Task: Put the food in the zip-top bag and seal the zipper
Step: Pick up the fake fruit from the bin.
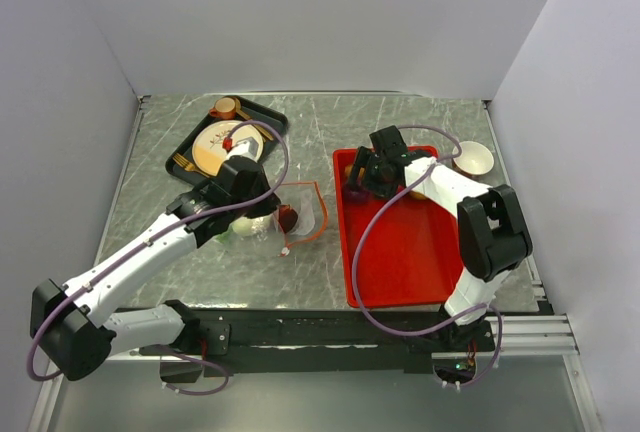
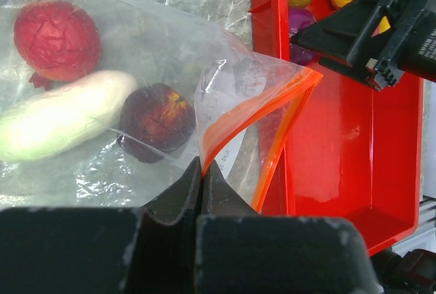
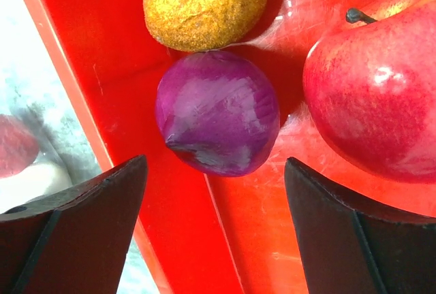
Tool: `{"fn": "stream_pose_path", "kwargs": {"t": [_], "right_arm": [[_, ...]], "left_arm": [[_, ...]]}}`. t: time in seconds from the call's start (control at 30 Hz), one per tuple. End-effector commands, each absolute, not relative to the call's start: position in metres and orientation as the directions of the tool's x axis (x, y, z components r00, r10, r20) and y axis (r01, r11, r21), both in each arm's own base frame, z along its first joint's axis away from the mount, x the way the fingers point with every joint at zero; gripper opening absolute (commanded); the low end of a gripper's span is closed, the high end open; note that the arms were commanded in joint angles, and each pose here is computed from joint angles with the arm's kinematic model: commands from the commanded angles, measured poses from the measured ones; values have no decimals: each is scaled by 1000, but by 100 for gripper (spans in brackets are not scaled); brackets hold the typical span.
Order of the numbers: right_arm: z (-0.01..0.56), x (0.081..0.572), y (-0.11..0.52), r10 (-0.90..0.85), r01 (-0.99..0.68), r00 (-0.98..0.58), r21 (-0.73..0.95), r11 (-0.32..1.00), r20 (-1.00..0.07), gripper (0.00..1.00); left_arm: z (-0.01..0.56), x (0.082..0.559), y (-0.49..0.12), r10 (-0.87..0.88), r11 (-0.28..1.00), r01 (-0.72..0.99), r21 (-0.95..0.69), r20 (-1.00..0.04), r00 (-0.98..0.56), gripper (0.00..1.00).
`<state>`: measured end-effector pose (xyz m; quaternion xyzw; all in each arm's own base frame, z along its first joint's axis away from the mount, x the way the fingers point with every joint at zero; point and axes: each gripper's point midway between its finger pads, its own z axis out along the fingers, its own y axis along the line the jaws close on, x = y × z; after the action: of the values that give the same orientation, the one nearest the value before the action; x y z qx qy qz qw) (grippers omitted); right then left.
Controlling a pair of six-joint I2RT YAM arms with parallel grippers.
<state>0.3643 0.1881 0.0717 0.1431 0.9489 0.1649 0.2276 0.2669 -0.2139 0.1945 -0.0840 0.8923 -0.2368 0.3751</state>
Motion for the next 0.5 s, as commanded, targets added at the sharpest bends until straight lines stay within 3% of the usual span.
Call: {"fn": "stream_pose_path", "kwargs": {"t": [0.0,0.17,0.27,0.47], "right_arm": [[81,385,190,353,182,-833,392,902,-426,88],[70,387,187,350,191,-829,369,910,-435,87],[69,389,180,347,203,-823,338,919,-449,78],[69,394,173,334,207,-813,300,931,-476,79]], "left_arm": [[218,267,-217,-365,843,58,-535,-647,-669,1],[225,272,-223,-377,829,71,-555,-648,-662,1],[224,271,-224,-371,830,70,-553,-641,-671,1],[213,265,-220,-368,832,61,-551,-631,-683,1]]}}
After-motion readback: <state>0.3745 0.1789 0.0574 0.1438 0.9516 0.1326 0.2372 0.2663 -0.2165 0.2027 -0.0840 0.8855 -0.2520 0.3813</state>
